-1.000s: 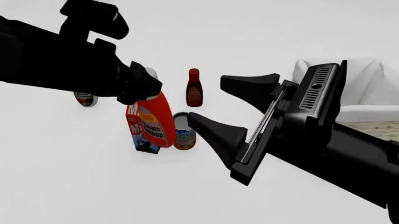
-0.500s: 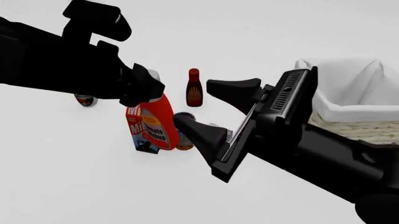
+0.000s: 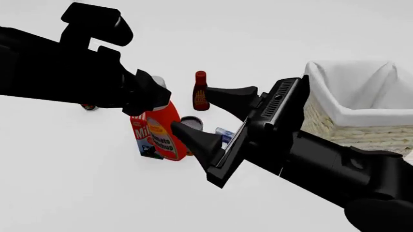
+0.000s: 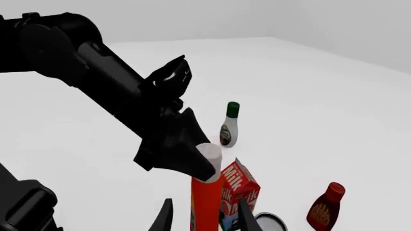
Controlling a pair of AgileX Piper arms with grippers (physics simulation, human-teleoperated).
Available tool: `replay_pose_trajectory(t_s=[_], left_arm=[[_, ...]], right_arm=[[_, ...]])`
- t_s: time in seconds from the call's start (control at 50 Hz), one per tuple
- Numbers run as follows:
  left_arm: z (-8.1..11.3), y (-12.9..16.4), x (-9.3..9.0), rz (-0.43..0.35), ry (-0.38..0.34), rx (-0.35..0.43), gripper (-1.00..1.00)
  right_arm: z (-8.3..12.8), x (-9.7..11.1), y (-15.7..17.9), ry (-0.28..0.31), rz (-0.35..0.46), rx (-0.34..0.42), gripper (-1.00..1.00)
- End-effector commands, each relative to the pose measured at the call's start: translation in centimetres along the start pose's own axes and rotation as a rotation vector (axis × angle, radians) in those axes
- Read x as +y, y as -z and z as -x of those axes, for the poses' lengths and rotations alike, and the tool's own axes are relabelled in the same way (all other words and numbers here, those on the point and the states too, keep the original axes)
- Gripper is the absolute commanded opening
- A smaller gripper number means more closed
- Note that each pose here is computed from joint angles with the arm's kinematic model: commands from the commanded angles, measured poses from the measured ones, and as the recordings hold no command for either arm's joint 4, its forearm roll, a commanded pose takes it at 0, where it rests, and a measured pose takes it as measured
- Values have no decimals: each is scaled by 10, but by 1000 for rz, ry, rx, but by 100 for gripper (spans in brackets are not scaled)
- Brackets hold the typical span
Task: Pick the ketchup and place it in the basket.
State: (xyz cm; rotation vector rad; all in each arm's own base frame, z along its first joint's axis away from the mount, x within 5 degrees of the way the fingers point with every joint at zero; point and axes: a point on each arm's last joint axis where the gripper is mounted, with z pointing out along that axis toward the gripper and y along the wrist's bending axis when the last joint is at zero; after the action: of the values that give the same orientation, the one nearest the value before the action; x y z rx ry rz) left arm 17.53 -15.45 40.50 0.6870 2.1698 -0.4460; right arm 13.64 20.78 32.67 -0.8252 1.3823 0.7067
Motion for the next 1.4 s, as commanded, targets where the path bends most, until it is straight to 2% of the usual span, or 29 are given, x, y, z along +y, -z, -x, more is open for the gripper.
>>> replay_pose_trajectory(t_s=[0.02, 0.64, 1.4], left_arm=[[0, 6, -2, -7, -8, -10, -100], [0, 20, -9, -35, -6, -20, -100], [1, 29, -20, -77, 3, -23, -100]], right_arm=[[-5, 0, -5, -1, 0, 6, 100], [-25, 5, -24, -35, 14, 33, 100], [-37, 11, -46, -57, 29, 51, 100]])
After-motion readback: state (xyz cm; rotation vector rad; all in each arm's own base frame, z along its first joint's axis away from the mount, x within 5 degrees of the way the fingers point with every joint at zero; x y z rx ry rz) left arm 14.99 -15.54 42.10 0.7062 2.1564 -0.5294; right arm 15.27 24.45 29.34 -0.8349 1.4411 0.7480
